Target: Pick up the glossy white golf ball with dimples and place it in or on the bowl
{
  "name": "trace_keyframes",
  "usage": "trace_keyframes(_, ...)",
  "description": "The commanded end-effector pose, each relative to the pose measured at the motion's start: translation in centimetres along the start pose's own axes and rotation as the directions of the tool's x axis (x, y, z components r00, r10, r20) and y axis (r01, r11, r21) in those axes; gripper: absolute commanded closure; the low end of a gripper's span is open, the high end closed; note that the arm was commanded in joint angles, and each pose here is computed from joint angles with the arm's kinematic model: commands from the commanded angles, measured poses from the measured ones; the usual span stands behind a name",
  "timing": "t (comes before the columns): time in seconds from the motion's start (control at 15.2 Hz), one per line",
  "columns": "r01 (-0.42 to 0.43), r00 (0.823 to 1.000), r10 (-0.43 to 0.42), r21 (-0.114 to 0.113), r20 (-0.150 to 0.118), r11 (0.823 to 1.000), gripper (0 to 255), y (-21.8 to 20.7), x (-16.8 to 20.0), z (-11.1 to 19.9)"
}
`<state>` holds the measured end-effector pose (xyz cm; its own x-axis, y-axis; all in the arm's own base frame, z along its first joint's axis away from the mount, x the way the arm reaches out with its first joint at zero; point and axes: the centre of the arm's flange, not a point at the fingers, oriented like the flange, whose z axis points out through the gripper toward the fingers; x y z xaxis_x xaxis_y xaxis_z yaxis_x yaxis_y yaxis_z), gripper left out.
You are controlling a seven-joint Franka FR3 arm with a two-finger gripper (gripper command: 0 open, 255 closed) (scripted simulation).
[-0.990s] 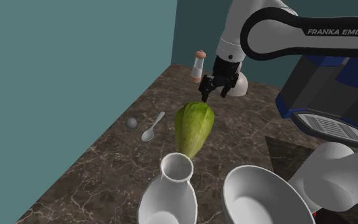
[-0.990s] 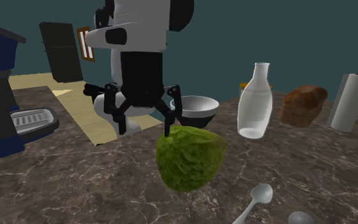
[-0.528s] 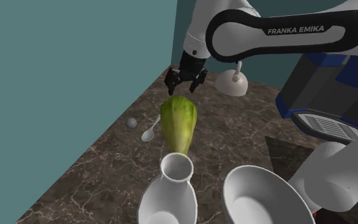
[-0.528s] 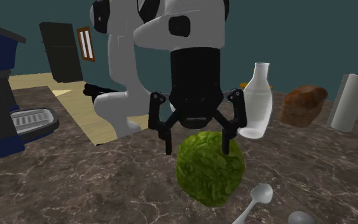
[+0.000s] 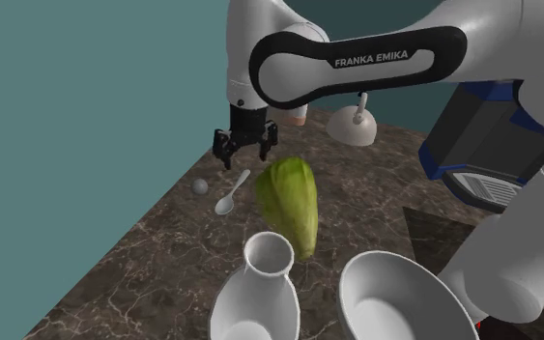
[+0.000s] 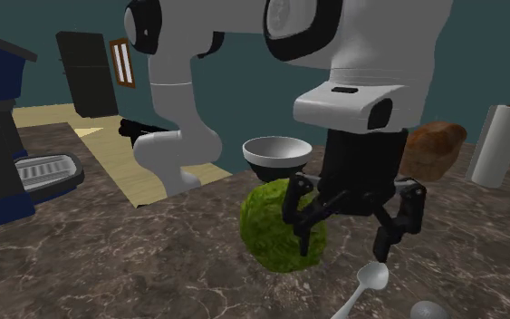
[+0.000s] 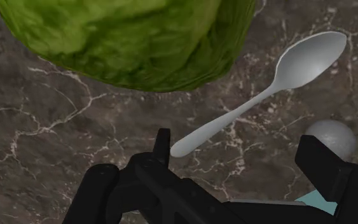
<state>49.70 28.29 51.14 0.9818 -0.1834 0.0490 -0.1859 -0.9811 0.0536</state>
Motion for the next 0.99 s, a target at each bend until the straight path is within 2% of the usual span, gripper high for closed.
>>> trace_keyframes(0.0,-0.002,1.0,0.002,-0.007,0.006,1.0,0,-2.4,1.2,0.6)
trace_keyframes(0.53,-0.002,1.0,0.002,-0.025,0.018,1.0,0,-11.9,4.9,2.8)
trace_keyframes(0.92,-0.002,1.0,0.002,-0.025,0.018,1.0,0,-11.8,4.8,6.0)
